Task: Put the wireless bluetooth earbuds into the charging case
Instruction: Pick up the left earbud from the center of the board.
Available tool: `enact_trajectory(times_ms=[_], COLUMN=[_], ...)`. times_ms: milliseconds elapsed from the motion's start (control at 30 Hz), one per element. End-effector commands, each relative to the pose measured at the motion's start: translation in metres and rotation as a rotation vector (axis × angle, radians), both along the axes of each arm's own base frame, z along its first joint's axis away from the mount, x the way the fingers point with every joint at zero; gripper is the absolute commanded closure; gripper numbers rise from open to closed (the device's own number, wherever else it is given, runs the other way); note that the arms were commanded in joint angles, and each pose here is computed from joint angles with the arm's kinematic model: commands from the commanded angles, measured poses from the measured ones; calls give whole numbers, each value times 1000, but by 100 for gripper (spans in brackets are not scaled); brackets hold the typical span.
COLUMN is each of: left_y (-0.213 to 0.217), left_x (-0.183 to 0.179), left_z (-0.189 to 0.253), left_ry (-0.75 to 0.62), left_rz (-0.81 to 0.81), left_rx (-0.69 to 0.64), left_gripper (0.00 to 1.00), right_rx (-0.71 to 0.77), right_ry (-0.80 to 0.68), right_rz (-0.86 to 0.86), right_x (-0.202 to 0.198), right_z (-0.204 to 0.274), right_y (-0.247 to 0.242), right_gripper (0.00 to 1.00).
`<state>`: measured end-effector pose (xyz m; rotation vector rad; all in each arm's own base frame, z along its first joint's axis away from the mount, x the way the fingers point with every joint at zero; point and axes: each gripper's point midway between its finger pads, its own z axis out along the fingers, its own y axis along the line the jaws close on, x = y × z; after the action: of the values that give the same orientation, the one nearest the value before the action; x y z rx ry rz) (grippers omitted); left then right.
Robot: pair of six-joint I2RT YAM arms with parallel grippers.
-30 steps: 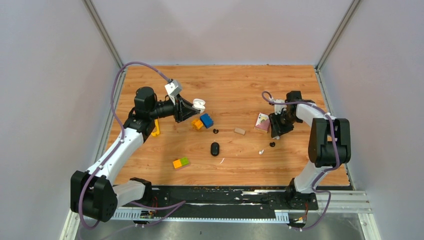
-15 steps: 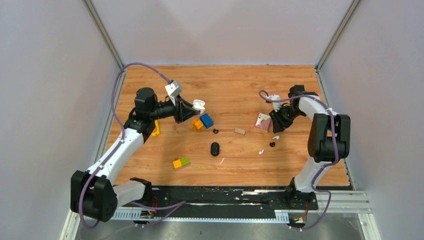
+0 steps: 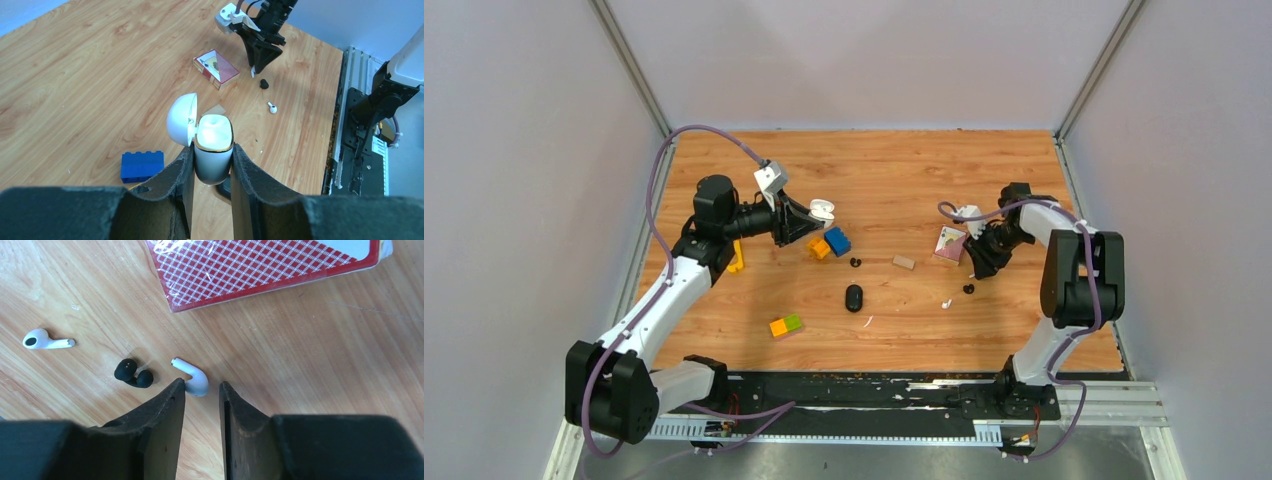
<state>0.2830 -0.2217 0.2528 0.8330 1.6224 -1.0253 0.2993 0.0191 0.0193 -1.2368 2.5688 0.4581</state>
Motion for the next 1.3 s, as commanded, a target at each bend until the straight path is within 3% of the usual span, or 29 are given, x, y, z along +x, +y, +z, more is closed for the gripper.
enact_trajectory(times_ms=[0,433,767,1267], left_y=[-1,-1,-2,-22], left_x=[3,3,5,3], left_z=[13,13,13,5], left_ry=[-38,-38,-38,-7], left_rz=[-2,-3,-4,-44], left_rx=[-18,-18,-25,-63], left_gripper=[100,100,100,100], right_rx=[-39,-166,-186,32], right_ry=[-38,-75,-132,-455], right_rz=[7,77,74,22], right_x=[4,-2,-3,0], right_z=[-4,-20,-16,127], right_y=[-7,0,3,51], right_gripper=[68,74,94,99])
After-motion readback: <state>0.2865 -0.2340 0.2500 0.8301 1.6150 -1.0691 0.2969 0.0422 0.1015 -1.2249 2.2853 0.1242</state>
